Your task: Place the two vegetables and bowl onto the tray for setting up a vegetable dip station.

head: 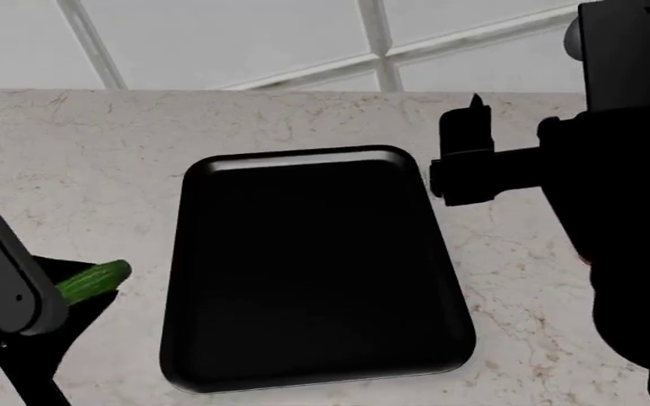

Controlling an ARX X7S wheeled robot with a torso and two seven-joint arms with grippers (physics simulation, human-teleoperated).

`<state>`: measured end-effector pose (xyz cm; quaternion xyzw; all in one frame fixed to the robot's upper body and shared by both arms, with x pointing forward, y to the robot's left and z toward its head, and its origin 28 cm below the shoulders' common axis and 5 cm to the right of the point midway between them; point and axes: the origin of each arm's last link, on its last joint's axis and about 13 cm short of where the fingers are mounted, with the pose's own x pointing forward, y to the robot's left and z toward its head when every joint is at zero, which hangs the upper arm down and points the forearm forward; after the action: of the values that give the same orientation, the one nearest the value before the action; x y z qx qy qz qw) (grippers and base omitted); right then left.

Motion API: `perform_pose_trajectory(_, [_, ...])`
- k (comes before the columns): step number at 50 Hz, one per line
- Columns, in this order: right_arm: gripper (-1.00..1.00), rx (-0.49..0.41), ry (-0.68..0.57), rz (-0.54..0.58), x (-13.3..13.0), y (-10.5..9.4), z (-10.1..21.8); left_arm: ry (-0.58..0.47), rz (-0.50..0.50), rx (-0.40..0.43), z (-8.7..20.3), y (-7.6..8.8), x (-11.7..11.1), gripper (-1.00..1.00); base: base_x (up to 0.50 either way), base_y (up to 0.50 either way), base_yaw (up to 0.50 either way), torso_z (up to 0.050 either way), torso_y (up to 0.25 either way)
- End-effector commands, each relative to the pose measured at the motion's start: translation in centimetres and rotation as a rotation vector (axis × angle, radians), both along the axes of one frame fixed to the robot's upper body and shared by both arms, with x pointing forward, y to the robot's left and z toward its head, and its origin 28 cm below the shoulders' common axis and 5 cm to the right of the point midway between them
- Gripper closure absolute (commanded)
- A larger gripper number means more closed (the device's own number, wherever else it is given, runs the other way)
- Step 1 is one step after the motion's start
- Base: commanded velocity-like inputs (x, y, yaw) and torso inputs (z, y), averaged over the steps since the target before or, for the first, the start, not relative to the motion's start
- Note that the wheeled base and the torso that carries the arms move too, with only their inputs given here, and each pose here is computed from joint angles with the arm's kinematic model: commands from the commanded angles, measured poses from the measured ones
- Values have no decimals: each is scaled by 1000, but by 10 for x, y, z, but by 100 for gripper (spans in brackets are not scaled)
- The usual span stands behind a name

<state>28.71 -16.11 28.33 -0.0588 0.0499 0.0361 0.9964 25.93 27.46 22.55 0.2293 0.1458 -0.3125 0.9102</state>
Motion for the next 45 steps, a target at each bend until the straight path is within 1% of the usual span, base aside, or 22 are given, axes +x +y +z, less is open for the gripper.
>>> perform_pose_trajectory(1, [-100, -13, 8, 3, 2, -3, -3, -4, -147, 66, 16, -38, 45, 100, 0, 0, 0, 0, 0])
perform_pose_trajectory(7, [-100, 13, 6, 9, 8, -6, -5, 27, -224, 77, 19, -52, 74, 100, 0, 0, 0, 0, 0])
perform_pose_trajectory(10, [-100, 11, 1, 23, 10, -4, -1, 51, -306, 79, 27, -59, 83, 100, 0, 0, 0, 0, 0])
perform_pose_trajectory(11, [-100, 8, 1, 30, 11, -3, 0, 58, -332, 64, 30, -61, 88, 100, 0, 0, 0, 0, 0])
perform_pose_trajectory(12, [-100, 8, 0, 32, 12, -3, 1, 63, -322, 66, 31, -63, 96, 100, 0, 0, 0, 0, 0])
perform_pose_trajectory(14, [-100, 14, 2, 23, 14, -5, 1, 97, -352, 60, 32, -66, 102, 100, 0, 0, 0, 0, 0])
perform_pose_trajectory(15, [-100, 18, 3, 17, 15, -7, -1, 109, -379, 50, 34, -69, 105, 100, 0, 0, 0, 0, 0])
perform_pose_trajectory(16, [-100, 29, 3, 14, 15, -9, -2, 115, -396, 20, 38, -71, 108, 100, 0, 0, 0, 0, 0])
perform_pose_trajectory(19, [-100, 36, 9, 5, 17, -11, -4, 108, -377, 45, 38, -78, 120, 100, 0, 0, 0, 0, 0])
perform_pose_trajectory(24, [-100, 41, 7, 1, 17, -12, -5, 106, -434, 80, 38, -92, 120, 100, 0, 0, 0, 0, 0])
perform_pose_trajectory(25, [-100, 42, 11, 0, 19, -12, -7, 106, -452, 64, 43, -95, 118, 100, 0, 0, 0, 0, 0])
perform_pose_trajectory(28, [-100, 41, 17, 4, 19, -12, -9, 91, -486, 73, 42, -101, 113, 100, 0, 0, 0, 0, 0])
perform_pose_trajectory(29, [-100, 43, 18, 1, 19, -12, -9, 86, -522, 63, 45, -103, 108, 100, 0, 0, 0, 0, 0])
perform_pose_trajectory(37, [-100, 54, 19, -3, 24, -12, -11, 79, -540, 58, 43, -110, 103, 100, 0, 0, 0, 0, 0])
perform_pose_trajectory(39, [-100, 52, 19, 2, 25, -11, -11, 82, -533, 61, 41, -111, 105, 100, 0, 0, 0, 0, 0])
perform_pose_trajectory(45, [-100, 49, 26, 9, 27, -9, -11, 98, -525, 33, 36, -113, 112, 100, 0, 0, 0, 0, 0])
